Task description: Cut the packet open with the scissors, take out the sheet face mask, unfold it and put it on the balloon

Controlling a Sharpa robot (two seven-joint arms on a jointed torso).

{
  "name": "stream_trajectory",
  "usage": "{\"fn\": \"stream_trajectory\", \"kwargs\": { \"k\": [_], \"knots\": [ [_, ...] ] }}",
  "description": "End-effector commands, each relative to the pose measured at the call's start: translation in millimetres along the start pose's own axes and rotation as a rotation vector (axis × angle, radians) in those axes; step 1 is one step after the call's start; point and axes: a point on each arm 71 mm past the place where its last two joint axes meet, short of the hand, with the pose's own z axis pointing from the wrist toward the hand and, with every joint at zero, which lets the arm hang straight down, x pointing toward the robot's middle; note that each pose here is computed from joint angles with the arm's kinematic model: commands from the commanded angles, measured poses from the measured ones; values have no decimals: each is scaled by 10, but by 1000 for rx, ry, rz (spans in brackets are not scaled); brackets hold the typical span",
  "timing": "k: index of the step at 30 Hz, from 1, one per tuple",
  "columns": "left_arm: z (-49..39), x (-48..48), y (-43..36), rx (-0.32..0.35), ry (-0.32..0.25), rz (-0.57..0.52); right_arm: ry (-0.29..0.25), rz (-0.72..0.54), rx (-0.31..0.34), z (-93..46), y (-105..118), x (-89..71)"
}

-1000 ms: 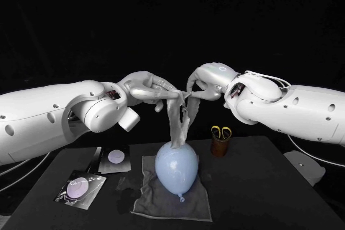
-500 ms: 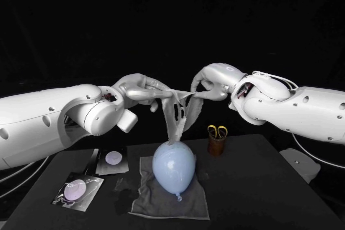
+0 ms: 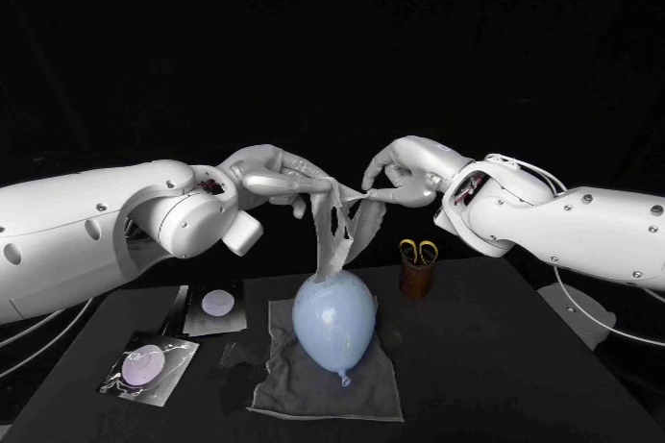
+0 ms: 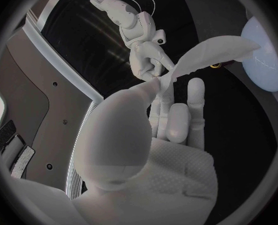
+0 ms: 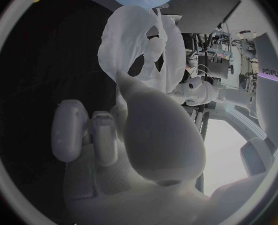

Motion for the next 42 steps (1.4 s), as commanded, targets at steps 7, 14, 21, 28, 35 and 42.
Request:
{"fn": "stream_trajectory", "kwargs": {
  "k": [7, 14, 21, 28, 35, 42],
  "knots": [
    [-20, -127, -1, 30, -37, 122, -59, 145, 63, -51, -39, -32],
    [-27, -188, -7, 50, -72, 162, -52, 196, 76, -74, -23, -22],
    [-18, -208, 10, 59, -83, 175, -38, 213, 80, -78, 4, -17],
    [-3, -200, 34, 68, -90, 194, -38, 207, 86, -56, 54, -44],
    [-7, -216, 27, 104, -105, 277, 12, 183, 114, 3, 98, -91],
    [0, -213, 78, 121, -110, 324, 62, 152, 123, 83, 156, -140]
  ]
}}
